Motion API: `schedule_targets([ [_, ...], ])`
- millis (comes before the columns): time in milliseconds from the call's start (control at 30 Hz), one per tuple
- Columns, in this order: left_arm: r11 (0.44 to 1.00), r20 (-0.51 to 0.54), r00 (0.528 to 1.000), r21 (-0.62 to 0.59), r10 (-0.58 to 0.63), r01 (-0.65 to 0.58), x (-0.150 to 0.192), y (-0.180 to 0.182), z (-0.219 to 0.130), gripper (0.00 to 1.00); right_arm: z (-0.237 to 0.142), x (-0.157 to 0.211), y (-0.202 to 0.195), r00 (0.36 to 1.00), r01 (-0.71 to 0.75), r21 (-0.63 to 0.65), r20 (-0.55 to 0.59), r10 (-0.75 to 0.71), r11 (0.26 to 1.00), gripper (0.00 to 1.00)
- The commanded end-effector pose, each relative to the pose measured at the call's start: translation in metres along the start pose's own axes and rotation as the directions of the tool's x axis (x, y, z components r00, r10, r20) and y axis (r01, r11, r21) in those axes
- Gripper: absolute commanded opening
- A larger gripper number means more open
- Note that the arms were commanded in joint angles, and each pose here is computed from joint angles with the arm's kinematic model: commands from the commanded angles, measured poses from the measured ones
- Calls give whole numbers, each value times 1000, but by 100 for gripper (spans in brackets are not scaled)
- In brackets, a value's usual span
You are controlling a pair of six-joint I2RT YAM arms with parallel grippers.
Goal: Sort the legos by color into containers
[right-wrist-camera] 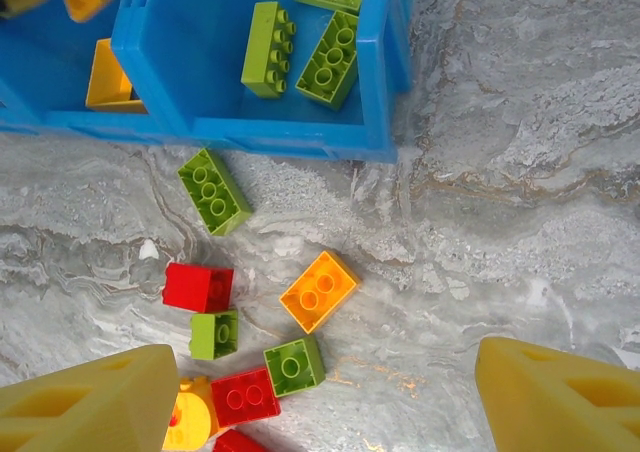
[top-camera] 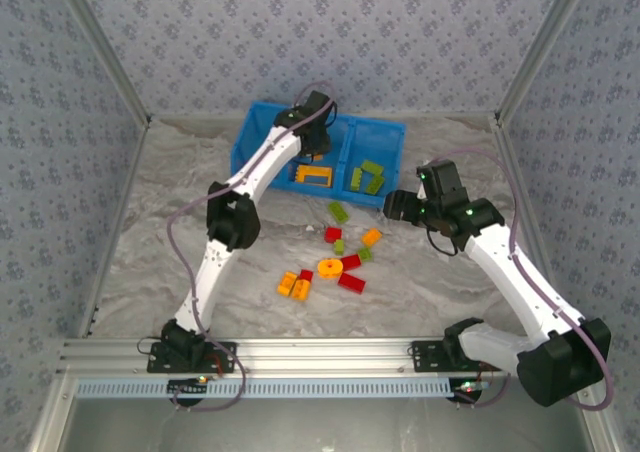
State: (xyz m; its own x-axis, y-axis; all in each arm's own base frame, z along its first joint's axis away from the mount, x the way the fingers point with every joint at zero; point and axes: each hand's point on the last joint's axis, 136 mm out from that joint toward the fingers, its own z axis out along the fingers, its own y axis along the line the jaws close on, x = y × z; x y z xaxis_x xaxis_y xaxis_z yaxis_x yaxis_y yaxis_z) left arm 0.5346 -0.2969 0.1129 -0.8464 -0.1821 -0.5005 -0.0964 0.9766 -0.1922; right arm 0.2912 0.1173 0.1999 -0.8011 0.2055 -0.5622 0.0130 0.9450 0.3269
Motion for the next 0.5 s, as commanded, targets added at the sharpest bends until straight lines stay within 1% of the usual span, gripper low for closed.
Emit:
schedule_targets([
  [0,997,46,999,76,5,-8,-13,-15,4,36,-11,-1,0,1000,-18,-7,13,18,1000,81],
  [267,996,76,996,79,-41,35,-16,-17,22,39,-10,6,-4,1000,-25,1,-4,25,1000,81],
  [367,997,54,998,69,-39,36,-9,-14,30,40,-7,7,-5,999,-31,1,-10,31,1000,81],
  [467,998,-1,1000,60,-31,31,6,-11,42,41,-5,7,-5,999,-30,3,-19,30,1000,81],
])
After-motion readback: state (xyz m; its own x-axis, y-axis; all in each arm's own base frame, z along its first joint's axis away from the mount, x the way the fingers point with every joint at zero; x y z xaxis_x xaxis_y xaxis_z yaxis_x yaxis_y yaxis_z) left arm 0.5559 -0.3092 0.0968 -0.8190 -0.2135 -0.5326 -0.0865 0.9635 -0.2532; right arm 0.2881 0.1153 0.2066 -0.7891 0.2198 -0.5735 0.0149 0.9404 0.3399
